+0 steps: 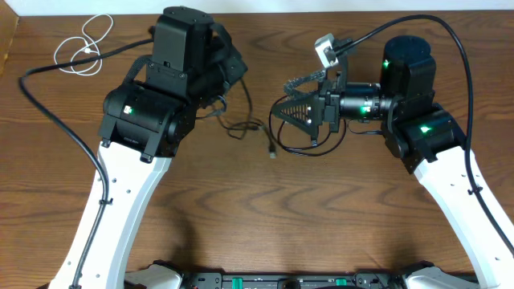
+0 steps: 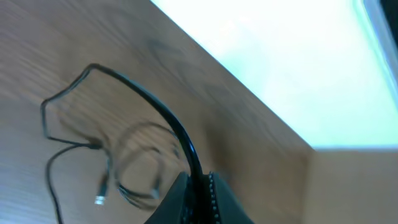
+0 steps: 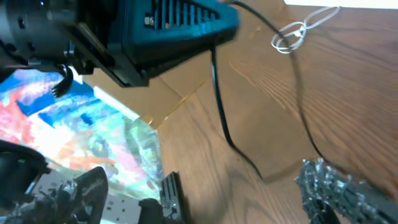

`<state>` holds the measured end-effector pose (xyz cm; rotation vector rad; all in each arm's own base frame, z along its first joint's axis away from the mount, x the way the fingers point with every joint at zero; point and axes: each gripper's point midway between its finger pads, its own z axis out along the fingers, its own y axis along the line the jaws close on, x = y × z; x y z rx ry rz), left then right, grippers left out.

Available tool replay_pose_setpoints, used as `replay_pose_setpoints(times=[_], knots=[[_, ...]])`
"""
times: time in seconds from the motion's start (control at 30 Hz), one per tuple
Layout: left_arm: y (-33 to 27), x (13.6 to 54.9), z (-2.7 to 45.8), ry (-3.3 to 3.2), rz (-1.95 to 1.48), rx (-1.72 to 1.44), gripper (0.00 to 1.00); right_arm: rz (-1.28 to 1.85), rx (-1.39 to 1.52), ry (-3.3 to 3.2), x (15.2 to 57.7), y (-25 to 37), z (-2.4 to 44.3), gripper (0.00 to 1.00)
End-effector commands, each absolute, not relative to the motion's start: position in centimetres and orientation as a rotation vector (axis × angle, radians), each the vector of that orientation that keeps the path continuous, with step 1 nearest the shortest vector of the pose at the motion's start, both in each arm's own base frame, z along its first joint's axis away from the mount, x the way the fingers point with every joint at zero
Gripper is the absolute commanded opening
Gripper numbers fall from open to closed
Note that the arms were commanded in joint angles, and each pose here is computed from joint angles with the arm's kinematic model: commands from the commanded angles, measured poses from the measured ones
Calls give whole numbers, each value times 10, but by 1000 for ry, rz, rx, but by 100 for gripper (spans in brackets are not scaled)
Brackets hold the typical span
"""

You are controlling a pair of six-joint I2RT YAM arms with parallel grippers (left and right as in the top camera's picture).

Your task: Untangle cables

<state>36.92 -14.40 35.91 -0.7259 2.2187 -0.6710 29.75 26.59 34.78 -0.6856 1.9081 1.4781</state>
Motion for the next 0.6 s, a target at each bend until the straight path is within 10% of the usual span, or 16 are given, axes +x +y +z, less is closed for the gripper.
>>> replay_pose_setpoints(times=[0.0, 0.57], knots=[[-105, 373, 374, 2084, -457, -785, 8, 1445, -664, 1923, 301, 265, 345, 97], [9, 370, 416, 1770, 187, -836, 7, 1428, -653, 1937, 303, 264, 342, 99]])
